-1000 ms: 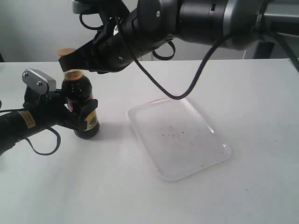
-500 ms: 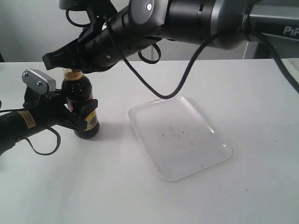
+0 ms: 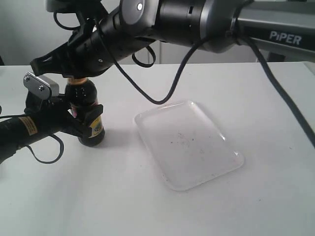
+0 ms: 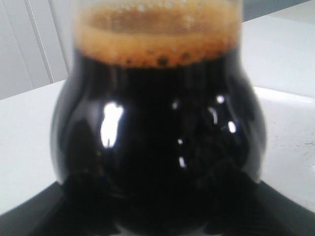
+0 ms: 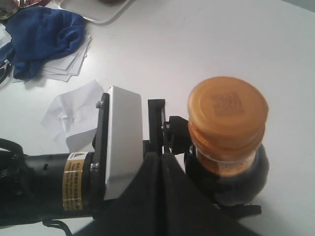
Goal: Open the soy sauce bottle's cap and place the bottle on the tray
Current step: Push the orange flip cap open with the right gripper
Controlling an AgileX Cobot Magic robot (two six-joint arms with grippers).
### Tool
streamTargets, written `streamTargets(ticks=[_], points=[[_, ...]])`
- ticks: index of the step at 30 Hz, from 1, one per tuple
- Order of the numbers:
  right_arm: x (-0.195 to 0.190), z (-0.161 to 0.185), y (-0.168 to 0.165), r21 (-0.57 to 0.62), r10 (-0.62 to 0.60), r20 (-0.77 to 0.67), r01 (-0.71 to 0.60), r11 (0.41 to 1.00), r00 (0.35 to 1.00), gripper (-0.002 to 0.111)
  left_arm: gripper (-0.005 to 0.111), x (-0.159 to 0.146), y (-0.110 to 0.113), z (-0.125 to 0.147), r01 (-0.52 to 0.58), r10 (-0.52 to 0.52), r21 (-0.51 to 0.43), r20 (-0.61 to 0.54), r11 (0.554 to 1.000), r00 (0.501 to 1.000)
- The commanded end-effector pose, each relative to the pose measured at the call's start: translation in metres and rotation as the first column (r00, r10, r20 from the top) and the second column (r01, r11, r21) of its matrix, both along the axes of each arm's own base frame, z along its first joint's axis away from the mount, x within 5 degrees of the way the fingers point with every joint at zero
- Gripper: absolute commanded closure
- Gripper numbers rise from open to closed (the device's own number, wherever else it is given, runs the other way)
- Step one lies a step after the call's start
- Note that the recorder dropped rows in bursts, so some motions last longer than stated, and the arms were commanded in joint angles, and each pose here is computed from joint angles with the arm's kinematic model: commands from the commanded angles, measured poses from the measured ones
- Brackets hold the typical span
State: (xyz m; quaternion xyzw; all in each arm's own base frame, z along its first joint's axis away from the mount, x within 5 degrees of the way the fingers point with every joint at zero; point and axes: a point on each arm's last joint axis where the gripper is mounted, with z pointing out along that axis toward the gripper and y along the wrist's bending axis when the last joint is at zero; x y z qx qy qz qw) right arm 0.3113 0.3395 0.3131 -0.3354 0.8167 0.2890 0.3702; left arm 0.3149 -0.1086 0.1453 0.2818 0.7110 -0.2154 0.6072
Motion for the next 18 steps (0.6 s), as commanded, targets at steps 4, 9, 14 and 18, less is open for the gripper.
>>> streamTargets(ticks=[4,9,14,18], points=[[0.0007,0.004,0.0003,0.009,0.0,0.024,0.0,1.0,1.0,0.108,0.107,-0.0021,-0.0038,-0.0007,0.031,-0.031,0.01,0.003,0.999,1.0],[0.0016,0.0049,0.0004,0.015,-0.005,0.037,0.004,1.0,0.999,0.108,0.107,-0.0021,-0.0038,-0.0007,0.031,-0.031,0.01,0.003,0.999,1.0],[0.003,0.0061,0.0004,0.021,-0.011,0.059,0.01,1.0,0.998,0.108,0.107,-0.0021,-0.0038,-0.0007,0.031,-0.031,0.01,0.003,0.999,1.0],[0.0044,0.0063,-0.0003,0.006,-0.011,0.086,0.01,1.0,0.996,0.108,0.107,-0.0021,-0.0038,-0.0007,0.031,-0.031,0.01,0.003,0.999,1.0]])
